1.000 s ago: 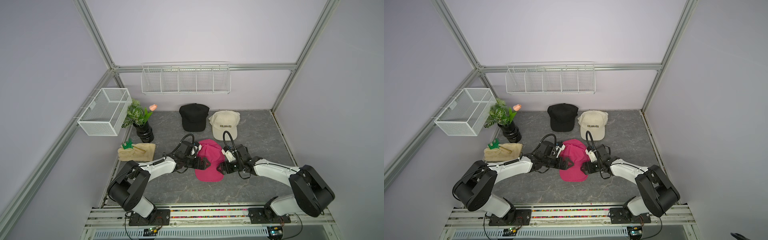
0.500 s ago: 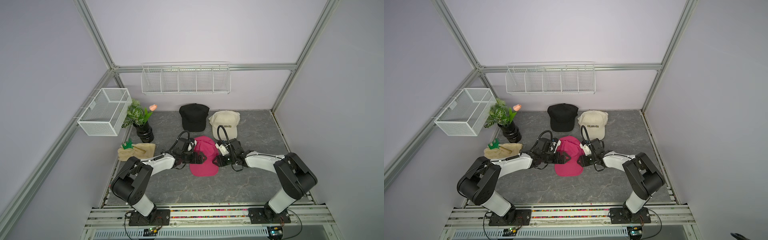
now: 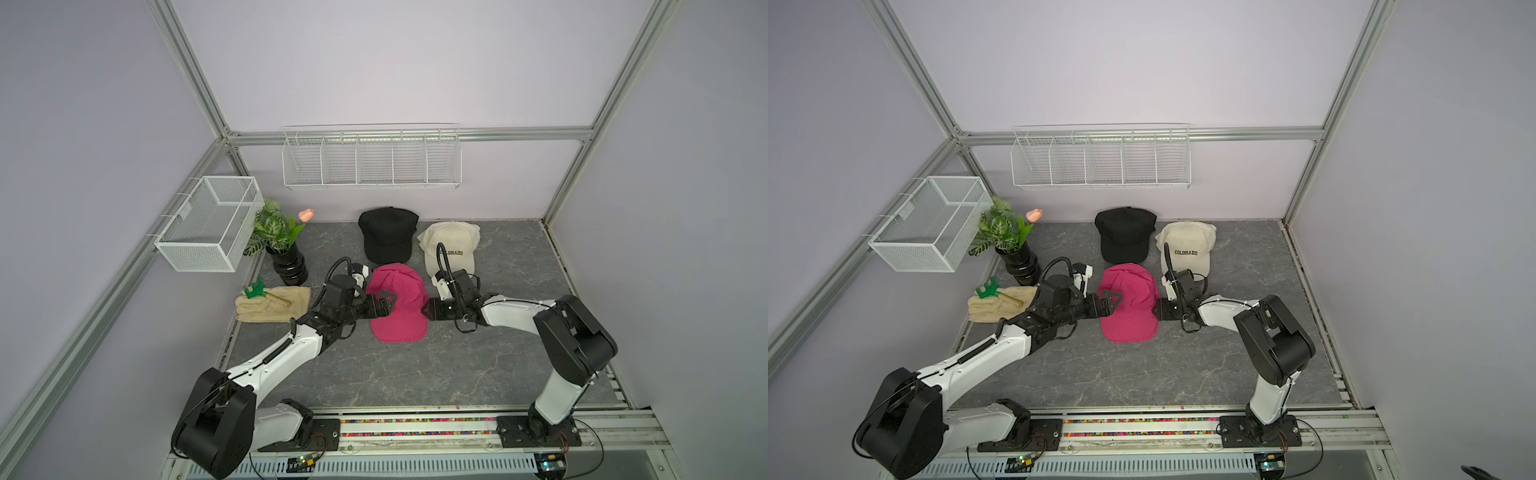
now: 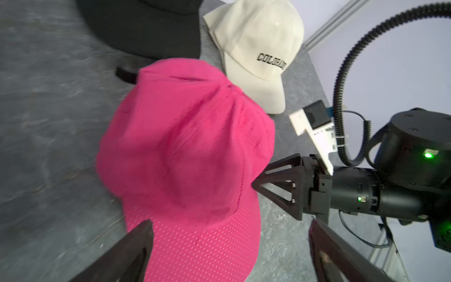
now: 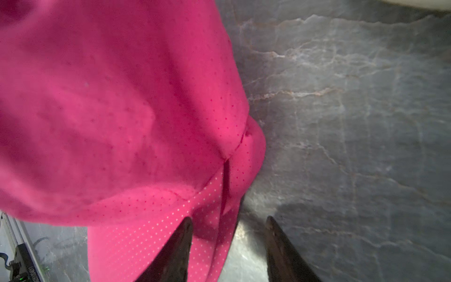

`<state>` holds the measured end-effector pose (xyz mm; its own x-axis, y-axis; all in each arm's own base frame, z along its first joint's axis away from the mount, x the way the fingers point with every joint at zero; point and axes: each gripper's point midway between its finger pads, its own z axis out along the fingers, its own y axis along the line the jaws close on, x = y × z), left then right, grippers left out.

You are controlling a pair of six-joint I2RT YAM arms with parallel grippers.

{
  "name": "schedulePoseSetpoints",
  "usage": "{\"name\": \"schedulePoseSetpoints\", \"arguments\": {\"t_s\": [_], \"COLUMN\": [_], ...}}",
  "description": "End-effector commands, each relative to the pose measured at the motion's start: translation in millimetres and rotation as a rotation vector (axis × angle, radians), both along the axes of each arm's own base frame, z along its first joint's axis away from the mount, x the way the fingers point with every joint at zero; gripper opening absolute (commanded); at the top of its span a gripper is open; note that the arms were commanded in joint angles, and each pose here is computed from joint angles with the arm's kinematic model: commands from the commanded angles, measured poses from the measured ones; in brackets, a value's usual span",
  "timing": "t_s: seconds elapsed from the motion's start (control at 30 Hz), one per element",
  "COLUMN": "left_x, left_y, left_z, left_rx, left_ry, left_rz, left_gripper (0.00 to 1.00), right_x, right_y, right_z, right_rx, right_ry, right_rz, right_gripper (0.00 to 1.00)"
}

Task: Stack the baseball caps by color
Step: Move the baseball cap to the center of the board.

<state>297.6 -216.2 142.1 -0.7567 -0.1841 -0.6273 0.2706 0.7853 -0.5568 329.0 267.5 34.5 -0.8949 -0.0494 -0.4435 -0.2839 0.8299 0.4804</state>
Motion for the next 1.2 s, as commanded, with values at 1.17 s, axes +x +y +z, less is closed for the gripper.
{"name": "schedulePoseSetpoints", "arguments": {"t_s": [1.17], "left_x": [46], "left_y": [-29], "left_z": [-95], "left_rx": [0.177], "left_ry": [0.181], "left_rz": [-0.063], "left_gripper": [1.00], "right_x": [53], "right_y": [28], "right_z": [3], "right_rx": [0.157], "right_ry": [-0.005], "right_rz": [-0.064], "right_gripper": [0.61]}}
